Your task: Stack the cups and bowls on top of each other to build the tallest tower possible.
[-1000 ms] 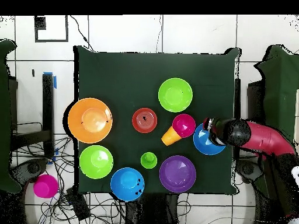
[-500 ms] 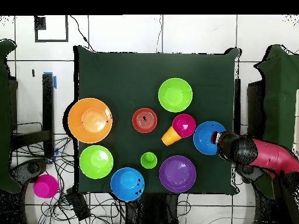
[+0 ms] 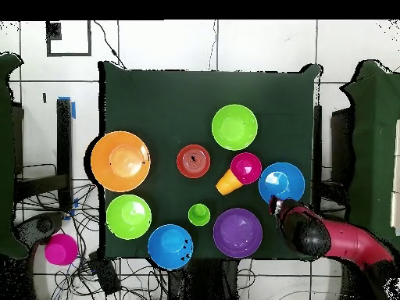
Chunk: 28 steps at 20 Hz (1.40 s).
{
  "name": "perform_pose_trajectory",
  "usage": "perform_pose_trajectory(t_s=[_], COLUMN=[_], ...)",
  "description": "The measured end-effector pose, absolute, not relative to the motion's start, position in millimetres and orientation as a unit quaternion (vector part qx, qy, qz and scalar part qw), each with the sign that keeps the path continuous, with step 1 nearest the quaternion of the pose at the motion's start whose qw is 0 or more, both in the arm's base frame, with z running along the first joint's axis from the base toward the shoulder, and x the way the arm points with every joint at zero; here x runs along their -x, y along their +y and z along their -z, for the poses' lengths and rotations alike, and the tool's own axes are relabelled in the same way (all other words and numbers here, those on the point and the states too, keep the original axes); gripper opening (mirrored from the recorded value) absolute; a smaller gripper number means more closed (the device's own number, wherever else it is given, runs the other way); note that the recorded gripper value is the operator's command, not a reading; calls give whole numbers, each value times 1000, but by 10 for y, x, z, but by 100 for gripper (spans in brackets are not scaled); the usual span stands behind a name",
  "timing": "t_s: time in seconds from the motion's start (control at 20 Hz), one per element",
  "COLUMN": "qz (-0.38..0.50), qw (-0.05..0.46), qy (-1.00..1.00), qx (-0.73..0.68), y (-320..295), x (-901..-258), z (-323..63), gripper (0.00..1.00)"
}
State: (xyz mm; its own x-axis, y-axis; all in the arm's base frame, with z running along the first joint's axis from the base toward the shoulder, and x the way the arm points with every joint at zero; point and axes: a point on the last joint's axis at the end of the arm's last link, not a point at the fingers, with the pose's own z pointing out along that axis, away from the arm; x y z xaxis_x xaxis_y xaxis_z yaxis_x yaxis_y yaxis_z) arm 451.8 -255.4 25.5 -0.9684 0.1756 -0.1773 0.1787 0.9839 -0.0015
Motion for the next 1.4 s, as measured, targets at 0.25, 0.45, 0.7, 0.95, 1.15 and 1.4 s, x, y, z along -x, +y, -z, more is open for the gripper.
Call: perform_pose_trajectory(t_s=[0.25, 0.45, 0.7, 0.95, 1.15, 1.4], qz=[-3, -13, -24, -34, -41, -44], qw=[95, 92, 91, 105, 119, 126], qy=[993, 994, 994, 993, 992, 991], qx=[-64, -49, -47, -36, -26, -18], y=[-2369, -2269, -2192, -2094, -2018, -1983], x=[-4395, -4315, -4330, -4473, -4663, -4826], z=[-145, -8, 47, 22, -15, -48], gripper=[100, 100, 100, 100, 100, 100])
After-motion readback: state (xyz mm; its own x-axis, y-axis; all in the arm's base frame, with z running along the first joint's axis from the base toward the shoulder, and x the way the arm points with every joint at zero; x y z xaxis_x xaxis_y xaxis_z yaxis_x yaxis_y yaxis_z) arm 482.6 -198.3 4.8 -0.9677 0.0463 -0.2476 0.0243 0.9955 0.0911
